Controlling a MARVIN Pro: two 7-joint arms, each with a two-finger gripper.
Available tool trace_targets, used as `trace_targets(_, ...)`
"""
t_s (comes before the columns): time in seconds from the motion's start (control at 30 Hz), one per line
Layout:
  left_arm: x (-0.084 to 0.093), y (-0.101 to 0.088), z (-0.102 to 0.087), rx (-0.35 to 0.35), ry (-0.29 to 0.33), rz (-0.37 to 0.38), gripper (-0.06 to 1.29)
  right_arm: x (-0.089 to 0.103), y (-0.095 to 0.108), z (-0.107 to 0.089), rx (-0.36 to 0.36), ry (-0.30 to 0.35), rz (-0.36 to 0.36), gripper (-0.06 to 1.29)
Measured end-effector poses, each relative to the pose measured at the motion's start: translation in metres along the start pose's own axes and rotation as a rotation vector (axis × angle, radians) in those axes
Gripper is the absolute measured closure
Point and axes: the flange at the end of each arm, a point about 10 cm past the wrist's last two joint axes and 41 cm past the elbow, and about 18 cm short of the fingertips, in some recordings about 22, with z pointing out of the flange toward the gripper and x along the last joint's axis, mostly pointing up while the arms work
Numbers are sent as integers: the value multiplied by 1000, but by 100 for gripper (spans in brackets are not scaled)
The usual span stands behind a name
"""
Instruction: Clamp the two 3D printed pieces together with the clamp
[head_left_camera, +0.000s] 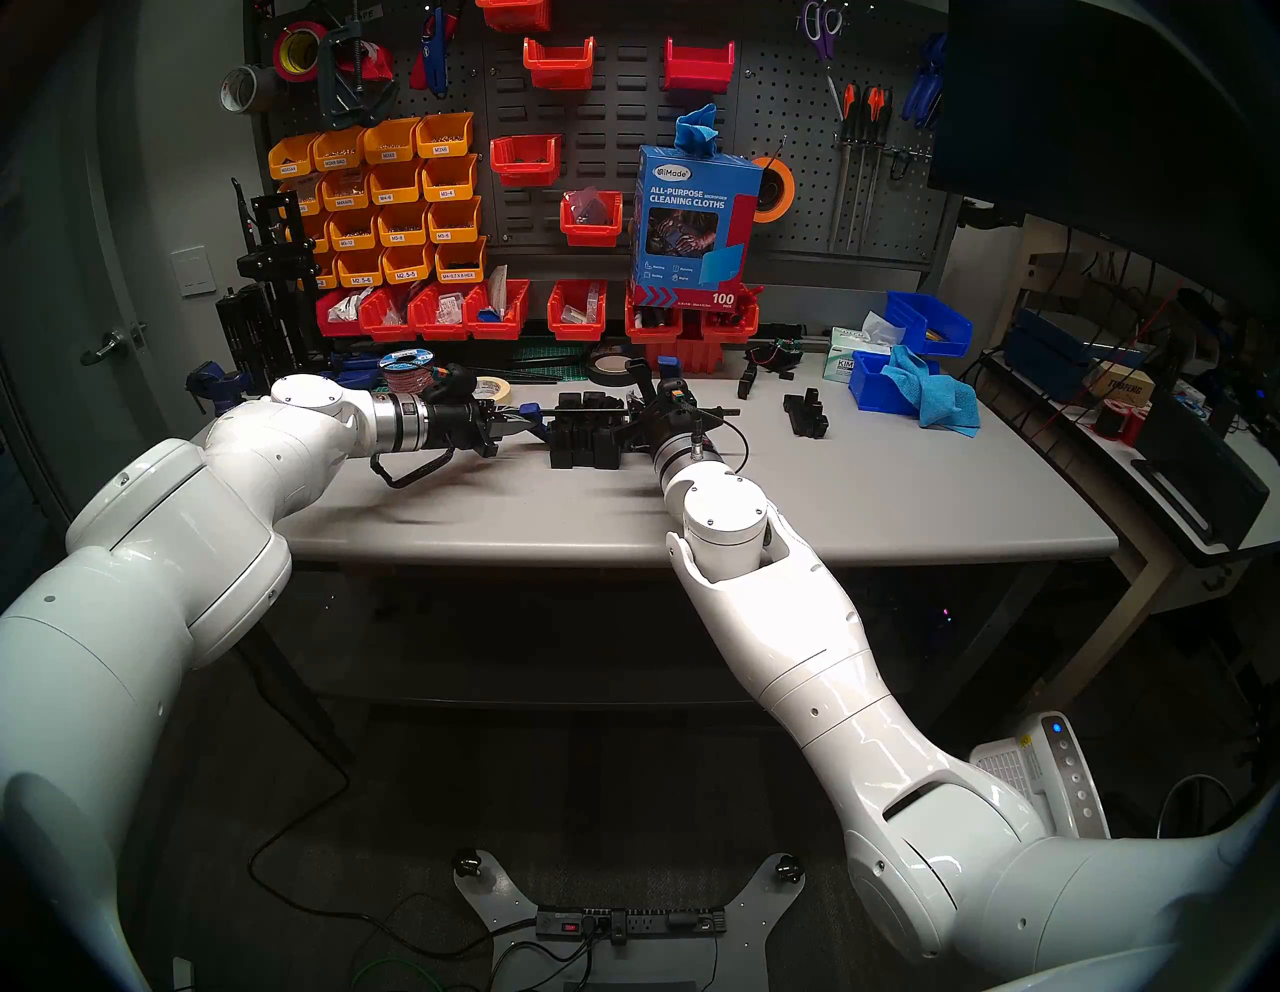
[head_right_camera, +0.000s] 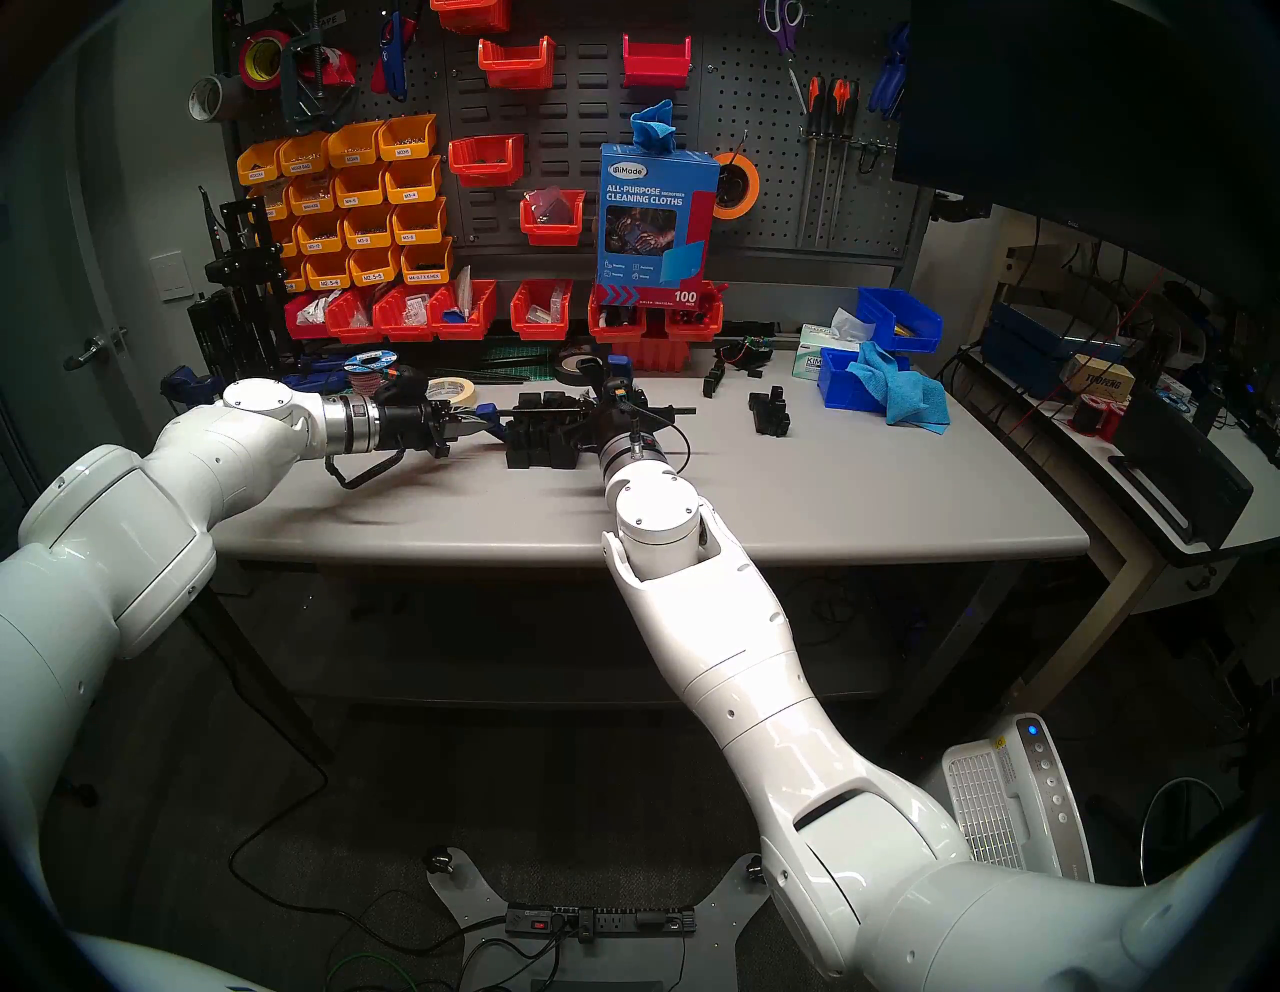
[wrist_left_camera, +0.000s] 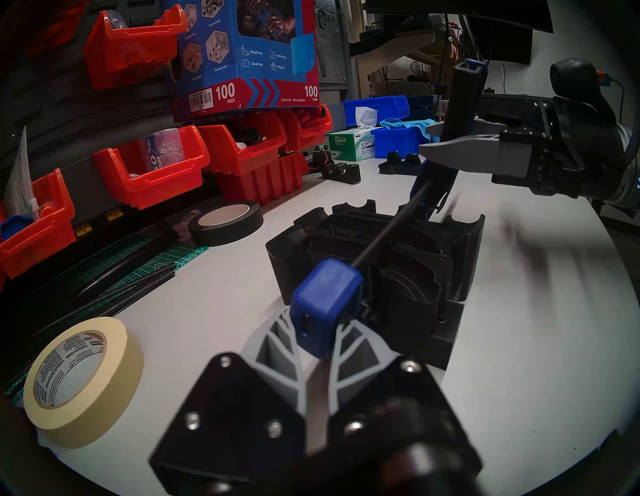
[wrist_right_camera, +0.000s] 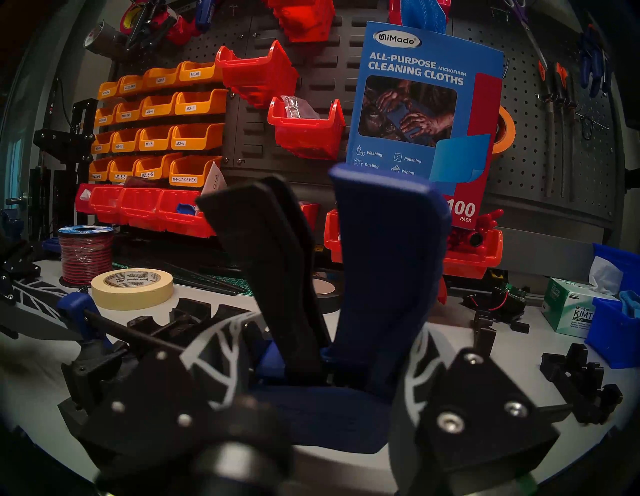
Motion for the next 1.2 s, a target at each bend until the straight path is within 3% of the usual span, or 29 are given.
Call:
trace_targets(0.7,0,0,1,3,1,3,118,0,-10,1,12,-5,18,71)
trace_targets(0.8,1,0,1,2,1,4,118,0,-15,0,22,-6,24,55)
trace_targets(0.83,1,0,1,2,1,4,118,0,-15,1,21,-6,27,34)
trace_targets(0.93,1,0,1,3,1,5,118,0,-15,1,20,-7,29,21)
trace_targets(1.0,1,0,1,3,1,5,118,1,-15,1,19,-7,32,-3)
trace_targets(1.2,1,0,1,3,1,6,118,1,-15,2,17,-7,38,-4)
